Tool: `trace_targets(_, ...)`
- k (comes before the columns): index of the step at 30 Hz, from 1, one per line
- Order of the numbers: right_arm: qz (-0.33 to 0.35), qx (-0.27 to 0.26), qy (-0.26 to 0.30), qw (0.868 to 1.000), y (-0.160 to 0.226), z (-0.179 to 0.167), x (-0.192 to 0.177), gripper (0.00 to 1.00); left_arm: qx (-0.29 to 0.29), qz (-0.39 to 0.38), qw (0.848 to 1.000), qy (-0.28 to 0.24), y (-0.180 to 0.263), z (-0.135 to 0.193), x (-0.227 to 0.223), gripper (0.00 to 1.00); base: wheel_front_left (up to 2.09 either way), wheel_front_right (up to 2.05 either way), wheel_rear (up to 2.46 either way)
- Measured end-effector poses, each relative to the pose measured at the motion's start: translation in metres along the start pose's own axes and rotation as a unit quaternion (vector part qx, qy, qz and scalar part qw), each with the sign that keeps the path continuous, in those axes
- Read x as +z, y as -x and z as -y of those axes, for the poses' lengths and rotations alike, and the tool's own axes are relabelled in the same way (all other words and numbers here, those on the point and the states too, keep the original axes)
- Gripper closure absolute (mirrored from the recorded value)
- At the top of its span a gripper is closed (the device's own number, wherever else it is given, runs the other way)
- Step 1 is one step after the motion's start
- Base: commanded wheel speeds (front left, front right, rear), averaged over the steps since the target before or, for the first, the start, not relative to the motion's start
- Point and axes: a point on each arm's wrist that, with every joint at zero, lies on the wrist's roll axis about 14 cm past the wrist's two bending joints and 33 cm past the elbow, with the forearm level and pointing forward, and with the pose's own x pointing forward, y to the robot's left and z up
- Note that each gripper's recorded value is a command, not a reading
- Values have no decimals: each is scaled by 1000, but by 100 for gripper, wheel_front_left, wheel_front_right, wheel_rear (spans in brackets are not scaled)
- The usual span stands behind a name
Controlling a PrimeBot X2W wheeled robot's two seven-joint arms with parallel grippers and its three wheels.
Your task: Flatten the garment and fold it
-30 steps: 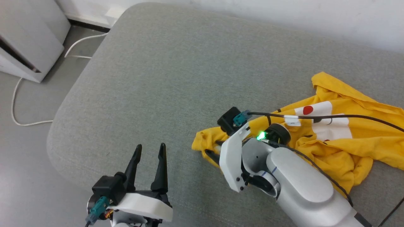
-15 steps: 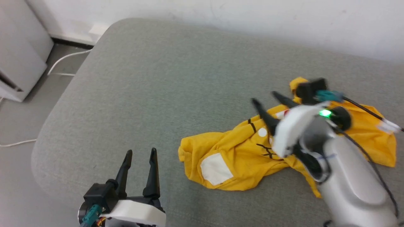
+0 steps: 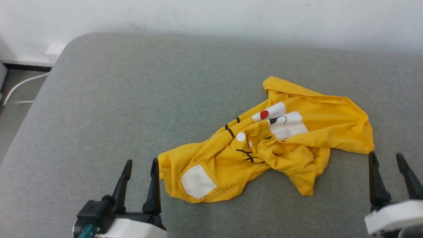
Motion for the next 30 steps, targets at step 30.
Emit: trace_targets(30, -30, -83, -44, 995, 55, 44, -62, 0, -237, -108, 959, -114, -120, 117, -4, 0, 0, 0, 0)
